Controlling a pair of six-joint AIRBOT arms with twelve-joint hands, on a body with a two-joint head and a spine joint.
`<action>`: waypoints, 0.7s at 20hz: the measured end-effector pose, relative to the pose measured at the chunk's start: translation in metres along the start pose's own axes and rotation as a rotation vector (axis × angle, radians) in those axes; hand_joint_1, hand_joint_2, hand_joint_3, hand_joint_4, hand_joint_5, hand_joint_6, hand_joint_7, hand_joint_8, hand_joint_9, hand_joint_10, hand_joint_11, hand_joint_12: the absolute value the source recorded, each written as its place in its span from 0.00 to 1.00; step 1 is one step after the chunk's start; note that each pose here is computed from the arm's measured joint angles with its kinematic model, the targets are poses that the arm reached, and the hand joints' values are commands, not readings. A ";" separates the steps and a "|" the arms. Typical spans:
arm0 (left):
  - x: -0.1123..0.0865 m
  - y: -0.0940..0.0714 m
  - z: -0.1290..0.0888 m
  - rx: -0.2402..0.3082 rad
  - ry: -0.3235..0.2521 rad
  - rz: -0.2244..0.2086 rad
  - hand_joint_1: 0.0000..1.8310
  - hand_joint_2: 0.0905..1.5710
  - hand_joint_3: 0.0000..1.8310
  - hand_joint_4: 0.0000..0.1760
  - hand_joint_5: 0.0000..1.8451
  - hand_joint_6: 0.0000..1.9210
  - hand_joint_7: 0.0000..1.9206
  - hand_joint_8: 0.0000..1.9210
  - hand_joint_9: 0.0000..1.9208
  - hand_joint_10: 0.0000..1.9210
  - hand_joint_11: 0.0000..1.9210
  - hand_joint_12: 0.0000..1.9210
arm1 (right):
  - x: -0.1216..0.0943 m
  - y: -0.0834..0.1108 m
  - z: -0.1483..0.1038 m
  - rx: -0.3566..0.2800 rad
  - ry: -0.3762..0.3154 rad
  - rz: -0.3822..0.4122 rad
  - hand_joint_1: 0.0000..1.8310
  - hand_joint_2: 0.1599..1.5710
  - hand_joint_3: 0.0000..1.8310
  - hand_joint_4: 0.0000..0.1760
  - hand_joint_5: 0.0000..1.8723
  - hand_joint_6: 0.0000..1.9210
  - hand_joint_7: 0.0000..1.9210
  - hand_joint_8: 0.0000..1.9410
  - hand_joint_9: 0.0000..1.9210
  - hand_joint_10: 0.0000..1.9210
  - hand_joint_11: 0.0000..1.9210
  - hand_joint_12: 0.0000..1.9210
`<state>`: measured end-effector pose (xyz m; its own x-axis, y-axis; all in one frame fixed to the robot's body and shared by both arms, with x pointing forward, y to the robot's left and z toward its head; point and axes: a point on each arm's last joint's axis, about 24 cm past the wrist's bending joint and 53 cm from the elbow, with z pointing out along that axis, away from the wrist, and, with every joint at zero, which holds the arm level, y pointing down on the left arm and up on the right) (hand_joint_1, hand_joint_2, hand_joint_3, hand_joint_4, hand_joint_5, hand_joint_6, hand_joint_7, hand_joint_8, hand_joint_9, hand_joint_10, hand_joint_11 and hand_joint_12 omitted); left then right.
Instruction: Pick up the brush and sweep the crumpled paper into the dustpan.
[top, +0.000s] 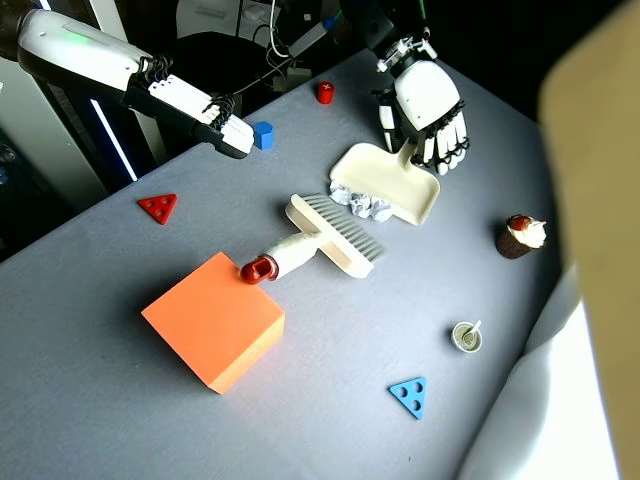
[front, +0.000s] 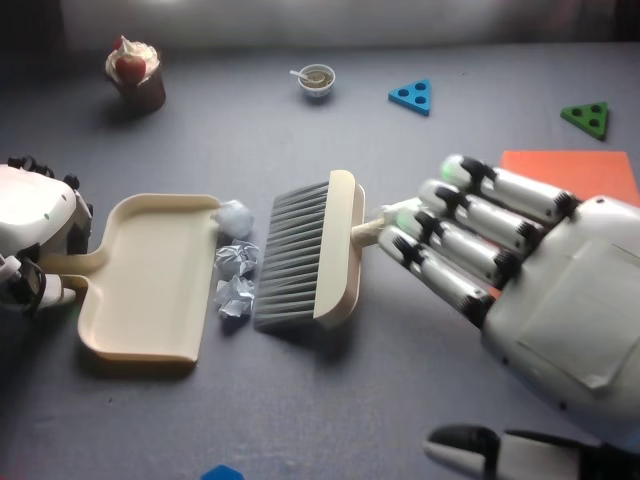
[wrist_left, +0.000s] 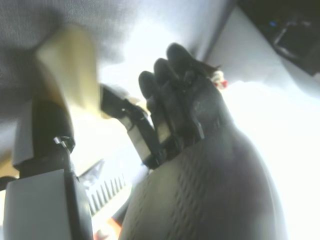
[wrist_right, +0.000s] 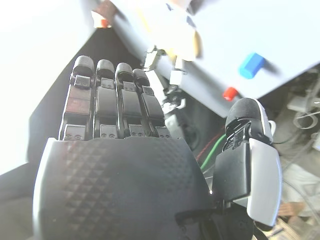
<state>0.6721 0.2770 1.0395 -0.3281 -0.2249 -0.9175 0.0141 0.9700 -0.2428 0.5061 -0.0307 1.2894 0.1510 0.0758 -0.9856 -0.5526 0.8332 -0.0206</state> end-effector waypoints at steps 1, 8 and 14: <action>-0.001 -0.001 0.000 0.001 -0.001 -0.001 0.65 0.64 0.00 0.00 0.63 0.35 0.30 0.00 0.26 0.00 0.19 0.15 | -0.002 0.001 0.002 0.008 -0.018 -0.027 0.02 0.63 0.00 0.00 0.06 0.00 0.06 0.00 0.06 0.00 0.07 0.00; -0.004 -0.004 0.003 0.008 0.024 0.002 0.63 0.66 0.00 0.00 0.59 0.41 0.29 0.00 0.26 0.00 0.18 0.17 | 0.004 0.004 0.021 0.059 -0.083 -0.055 0.23 0.58 0.00 0.00 0.05 0.00 0.07 0.00 0.08 0.00 0.10 0.01; -0.017 -0.003 0.011 0.005 0.024 0.007 0.63 0.65 0.00 0.00 0.61 0.38 0.31 0.00 0.27 0.00 0.18 0.20 | 0.007 0.002 0.039 0.103 -0.128 -0.036 0.52 0.51 0.00 0.00 0.07 0.00 0.07 0.00 0.07 0.00 0.10 0.01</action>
<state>0.6877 0.2769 1.0522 -0.3503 -0.2161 -0.9114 0.0209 0.9710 -0.2383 0.5376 -0.0071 1.2886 0.2759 0.1081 -0.9551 -0.4591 0.8878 -0.0321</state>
